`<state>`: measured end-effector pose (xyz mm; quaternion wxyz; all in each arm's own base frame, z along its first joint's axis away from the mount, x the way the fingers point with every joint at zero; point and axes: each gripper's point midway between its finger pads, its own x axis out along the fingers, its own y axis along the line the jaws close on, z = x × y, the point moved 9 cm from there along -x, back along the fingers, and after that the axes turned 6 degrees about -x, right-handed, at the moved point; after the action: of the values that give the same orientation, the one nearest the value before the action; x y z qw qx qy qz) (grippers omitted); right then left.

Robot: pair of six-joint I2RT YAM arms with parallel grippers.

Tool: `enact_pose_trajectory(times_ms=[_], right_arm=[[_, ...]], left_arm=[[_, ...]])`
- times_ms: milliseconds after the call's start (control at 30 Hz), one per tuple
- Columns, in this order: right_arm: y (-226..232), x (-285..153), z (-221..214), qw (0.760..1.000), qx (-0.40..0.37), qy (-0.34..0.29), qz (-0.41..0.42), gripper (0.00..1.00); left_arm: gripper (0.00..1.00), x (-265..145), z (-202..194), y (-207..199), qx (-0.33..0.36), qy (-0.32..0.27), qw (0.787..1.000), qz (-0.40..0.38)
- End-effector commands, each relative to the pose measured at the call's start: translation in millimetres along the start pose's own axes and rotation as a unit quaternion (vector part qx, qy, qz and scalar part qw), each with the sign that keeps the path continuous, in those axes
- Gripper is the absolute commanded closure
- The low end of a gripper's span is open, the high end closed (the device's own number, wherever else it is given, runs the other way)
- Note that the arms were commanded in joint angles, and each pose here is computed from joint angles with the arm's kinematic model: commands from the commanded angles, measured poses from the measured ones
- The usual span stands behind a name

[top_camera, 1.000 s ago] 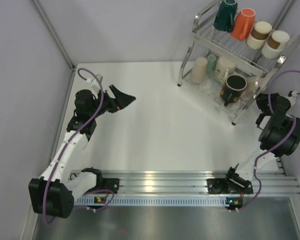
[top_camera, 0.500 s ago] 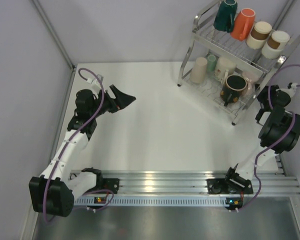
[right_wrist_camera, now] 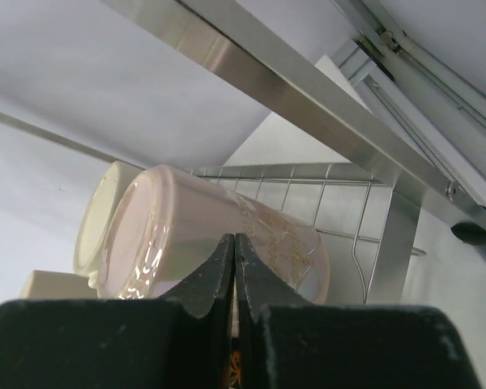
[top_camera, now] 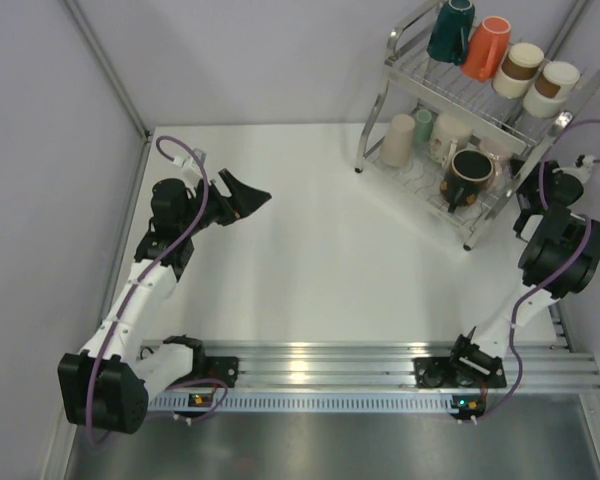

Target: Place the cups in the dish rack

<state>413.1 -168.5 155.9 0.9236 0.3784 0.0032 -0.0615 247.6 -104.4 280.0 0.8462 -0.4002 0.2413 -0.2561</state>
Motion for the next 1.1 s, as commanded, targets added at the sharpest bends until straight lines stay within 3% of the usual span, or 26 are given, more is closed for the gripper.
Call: enact_pose_trajectory(times_ms=[0,267,567,933,1067], right_arm=[[19,14,12,0.998,-0.035,-0.012,0.052,1.0],[17,18,6,0.998,-0.03,0.004,0.063,1.0],[23,-2,11,0.998,0.001,-0.027,0.065,1.0],[25,-28,23,1.0,0.006,-0.029,-0.008,1.0],[20,-48,34,0.994,0.024,-0.034,-0.098,1.0]], left_arm=[[0.05,0,13,-12,0.028,-0.023,0.999,-0.021],[0.05,0,12,-11,0.028,-0.026,0.999,-0.018],[0.05,-4,16,-16,0.034,-0.038,0.998,-0.022],[0.05,-14,20,-2,0.015,-0.083,0.992,0.097],[0.05,-18,23,7,-0.009,-0.113,0.98,0.163]])
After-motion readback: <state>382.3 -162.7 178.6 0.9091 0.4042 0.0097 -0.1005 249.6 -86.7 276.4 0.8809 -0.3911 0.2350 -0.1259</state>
